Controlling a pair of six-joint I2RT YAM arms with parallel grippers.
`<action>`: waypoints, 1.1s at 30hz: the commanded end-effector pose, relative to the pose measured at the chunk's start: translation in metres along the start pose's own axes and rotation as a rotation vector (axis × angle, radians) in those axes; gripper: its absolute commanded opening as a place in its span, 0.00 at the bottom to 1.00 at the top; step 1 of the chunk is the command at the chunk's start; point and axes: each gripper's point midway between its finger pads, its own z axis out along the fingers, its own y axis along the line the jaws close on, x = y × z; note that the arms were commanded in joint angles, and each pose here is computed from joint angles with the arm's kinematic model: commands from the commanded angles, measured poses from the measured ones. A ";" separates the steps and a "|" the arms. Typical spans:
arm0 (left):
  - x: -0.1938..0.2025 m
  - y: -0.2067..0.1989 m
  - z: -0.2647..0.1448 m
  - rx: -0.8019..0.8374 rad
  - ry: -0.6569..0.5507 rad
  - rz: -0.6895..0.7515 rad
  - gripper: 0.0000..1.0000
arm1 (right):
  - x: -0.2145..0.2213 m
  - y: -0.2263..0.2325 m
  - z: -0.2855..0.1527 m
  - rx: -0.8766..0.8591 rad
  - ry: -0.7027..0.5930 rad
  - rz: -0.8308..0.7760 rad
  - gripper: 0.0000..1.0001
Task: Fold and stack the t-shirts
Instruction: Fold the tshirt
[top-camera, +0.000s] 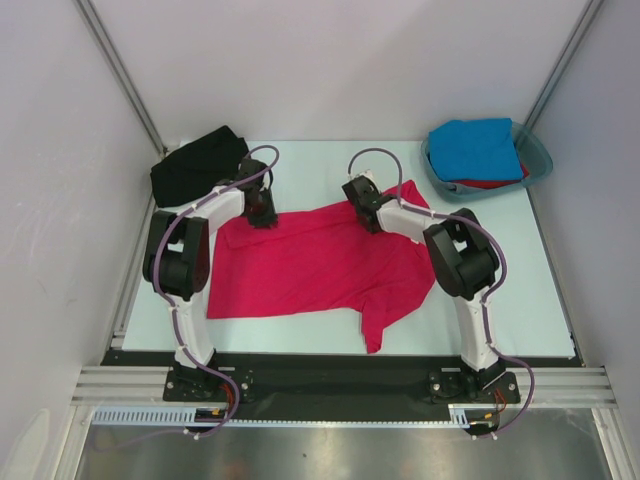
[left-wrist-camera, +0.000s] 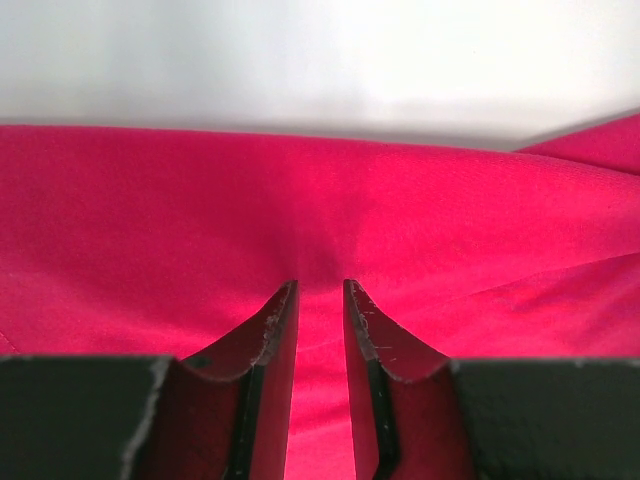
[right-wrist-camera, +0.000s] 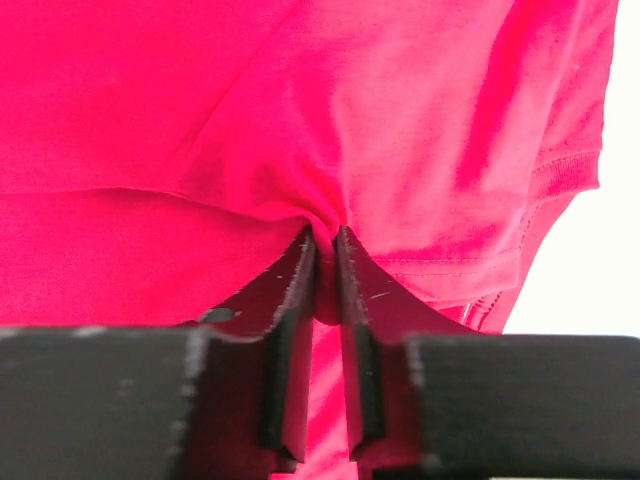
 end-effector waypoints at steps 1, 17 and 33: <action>-0.012 -0.010 -0.002 0.024 -0.034 0.002 0.30 | -0.016 -0.004 -0.015 0.007 -0.060 0.006 0.15; -0.015 -0.012 -0.004 0.029 -0.034 0.013 0.30 | -0.021 -0.011 -0.062 -0.017 -0.090 -0.014 0.08; -0.018 -0.005 -0.012 -0.017 -0.034 0.032 0.31 | 0.029 0.000 -0.047 0.034 0.067 -0.045 0.60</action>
